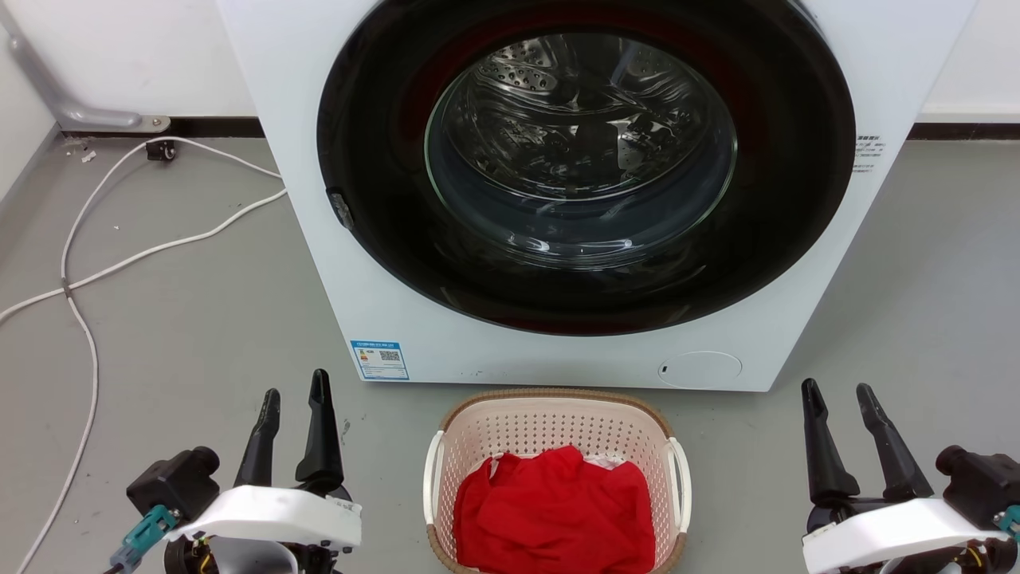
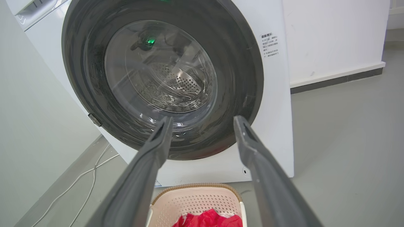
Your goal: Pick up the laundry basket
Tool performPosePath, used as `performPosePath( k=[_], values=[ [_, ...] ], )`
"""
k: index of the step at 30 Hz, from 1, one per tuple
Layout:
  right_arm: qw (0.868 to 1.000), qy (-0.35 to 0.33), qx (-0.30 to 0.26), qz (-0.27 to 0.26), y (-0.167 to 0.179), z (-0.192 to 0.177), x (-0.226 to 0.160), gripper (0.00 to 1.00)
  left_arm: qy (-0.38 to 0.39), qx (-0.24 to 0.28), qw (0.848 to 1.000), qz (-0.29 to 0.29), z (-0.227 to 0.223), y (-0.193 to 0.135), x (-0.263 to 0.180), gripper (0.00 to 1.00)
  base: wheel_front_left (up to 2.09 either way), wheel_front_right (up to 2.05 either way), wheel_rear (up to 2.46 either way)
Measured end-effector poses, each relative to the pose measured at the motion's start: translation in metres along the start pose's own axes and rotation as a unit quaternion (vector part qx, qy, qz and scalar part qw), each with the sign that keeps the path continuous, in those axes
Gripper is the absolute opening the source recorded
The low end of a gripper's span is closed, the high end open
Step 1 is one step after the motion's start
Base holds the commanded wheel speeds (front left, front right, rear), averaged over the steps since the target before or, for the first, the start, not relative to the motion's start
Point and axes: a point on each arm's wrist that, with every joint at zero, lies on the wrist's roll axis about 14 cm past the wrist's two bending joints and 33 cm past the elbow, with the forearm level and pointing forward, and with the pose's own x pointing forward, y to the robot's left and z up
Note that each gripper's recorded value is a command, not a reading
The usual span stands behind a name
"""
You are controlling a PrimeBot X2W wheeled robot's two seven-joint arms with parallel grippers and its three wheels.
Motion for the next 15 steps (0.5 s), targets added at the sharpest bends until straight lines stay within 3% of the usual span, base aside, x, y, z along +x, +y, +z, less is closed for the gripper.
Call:
performPosePath(
  k=[15],
  values=[
    [0.997, -0.010, -0.076, 0.018, 0.0071, 0.0030, -0.0029, 1.00, -0.010, 0.067, 0.998, -0.011, 0.0003, -0.0051, -0.0032, 1.00, 0.00, 0.00, 0.00]
  ],
)
